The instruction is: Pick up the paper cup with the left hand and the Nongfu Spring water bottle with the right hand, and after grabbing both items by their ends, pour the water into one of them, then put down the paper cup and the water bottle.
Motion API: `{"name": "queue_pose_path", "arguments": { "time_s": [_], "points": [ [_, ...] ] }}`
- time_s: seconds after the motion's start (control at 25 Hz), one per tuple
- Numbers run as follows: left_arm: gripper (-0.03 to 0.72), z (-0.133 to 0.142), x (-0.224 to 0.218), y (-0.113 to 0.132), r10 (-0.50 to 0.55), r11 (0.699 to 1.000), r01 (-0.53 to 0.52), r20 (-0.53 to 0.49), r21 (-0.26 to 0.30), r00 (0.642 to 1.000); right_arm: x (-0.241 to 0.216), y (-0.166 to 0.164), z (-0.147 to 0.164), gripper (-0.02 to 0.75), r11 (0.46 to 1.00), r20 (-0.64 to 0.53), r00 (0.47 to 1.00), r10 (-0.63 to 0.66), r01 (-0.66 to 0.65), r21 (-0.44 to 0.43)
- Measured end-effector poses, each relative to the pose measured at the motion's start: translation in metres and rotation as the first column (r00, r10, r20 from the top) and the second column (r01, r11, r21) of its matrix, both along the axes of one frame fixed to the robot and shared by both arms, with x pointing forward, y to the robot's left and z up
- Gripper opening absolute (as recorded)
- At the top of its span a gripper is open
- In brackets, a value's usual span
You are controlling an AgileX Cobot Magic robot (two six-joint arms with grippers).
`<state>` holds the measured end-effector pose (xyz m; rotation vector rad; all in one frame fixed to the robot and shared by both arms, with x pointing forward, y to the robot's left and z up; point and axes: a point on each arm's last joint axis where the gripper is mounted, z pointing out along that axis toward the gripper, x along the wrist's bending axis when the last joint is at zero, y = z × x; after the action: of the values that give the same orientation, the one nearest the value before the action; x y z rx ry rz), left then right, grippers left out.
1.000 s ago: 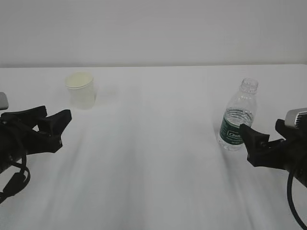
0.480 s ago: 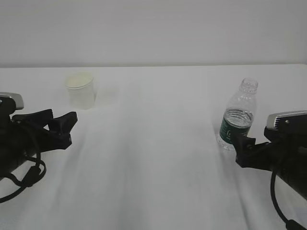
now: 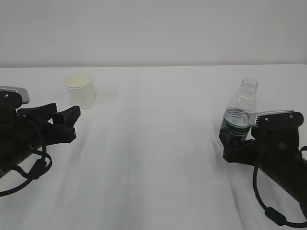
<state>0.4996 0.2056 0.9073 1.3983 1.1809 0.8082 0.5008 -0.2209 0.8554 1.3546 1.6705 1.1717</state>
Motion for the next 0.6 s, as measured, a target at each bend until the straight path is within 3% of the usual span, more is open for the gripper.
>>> {"name": "queue_pose_path", "arguments": {
  "time_s": [0.6],
  "points": [
    [0.430, -0.013, 0.004, -0.001, -0.002, 1.000, 0.003, -0.034, 0.028, 0.999, 0.027, 0.007, -0.015, 0.666, 1.000, 0.014, 1.000, -0.020, 0.020, 0.006]
  ]
}}
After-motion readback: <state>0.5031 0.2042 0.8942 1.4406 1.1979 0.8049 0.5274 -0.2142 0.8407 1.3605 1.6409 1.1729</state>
